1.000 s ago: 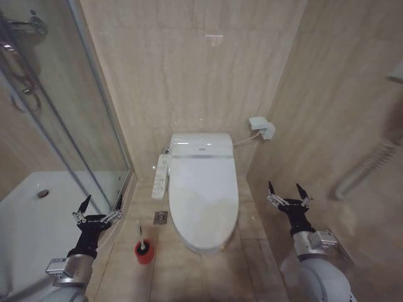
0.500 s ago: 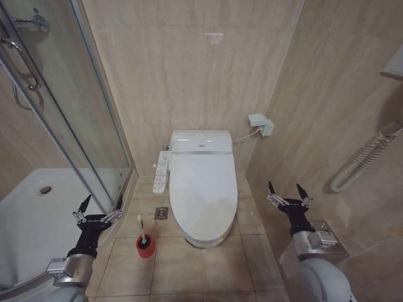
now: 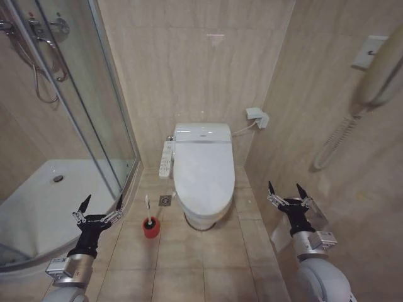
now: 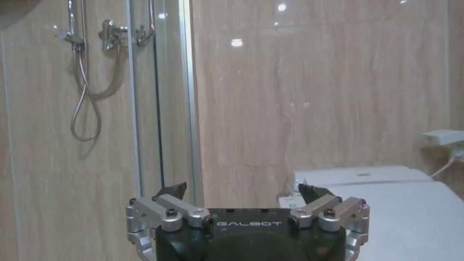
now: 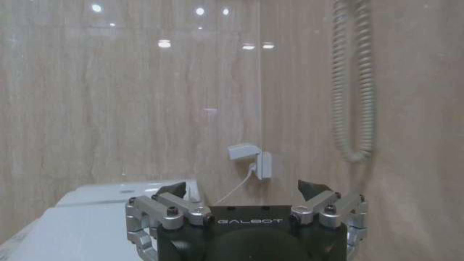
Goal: Open the toilet lid, clean the toilet bowl with a toilet brush, close the toilet lid, and flush.
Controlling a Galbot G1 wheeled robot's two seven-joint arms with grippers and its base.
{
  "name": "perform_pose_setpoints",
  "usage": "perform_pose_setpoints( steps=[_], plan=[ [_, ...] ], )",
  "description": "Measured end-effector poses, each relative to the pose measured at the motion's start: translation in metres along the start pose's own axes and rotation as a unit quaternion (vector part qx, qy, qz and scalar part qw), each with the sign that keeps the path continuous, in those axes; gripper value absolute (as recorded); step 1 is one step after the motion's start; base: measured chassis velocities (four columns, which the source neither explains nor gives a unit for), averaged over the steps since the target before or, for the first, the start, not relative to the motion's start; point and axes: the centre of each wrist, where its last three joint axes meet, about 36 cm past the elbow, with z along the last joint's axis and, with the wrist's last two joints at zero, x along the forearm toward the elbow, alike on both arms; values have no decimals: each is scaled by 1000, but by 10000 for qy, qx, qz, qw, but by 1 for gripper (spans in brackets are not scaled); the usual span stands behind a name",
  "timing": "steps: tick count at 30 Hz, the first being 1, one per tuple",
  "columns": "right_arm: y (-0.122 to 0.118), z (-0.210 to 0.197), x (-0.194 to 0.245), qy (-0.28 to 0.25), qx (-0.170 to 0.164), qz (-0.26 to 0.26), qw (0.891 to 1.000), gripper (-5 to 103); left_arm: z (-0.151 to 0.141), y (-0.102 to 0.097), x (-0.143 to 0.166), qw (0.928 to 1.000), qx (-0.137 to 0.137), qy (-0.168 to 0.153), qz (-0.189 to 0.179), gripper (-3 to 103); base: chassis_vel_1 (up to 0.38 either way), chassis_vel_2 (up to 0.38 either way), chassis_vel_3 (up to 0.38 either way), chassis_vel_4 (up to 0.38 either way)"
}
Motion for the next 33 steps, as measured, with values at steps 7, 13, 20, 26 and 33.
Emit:
perform_pose_setpoints(
  steps=[7,13,20,26,33],
  plan=[
    [0,0,0,-2,0,0,10000,100,0,0,0,10000,0,-3,0,100,19,-44,-25,35],
    [0,0,0,-3,0,0,10000,100,0,0,0,10000,0,-6,0,100,-24,10,21,-22],
    [0,0,0,-2,-1,-1,10000,100,0,0,0,10000,0,-4,0,100,85,-75,-86,83],
    [0,0,0,0,0,0,10000,100,0,0,0,10000,0,0,0,100,149,-155,-136,145],
    [0,0,0,-2,0,0,10000,100,0,0,0,10000,0,-2,0,100,21,-30,-29,37]
  ],
)
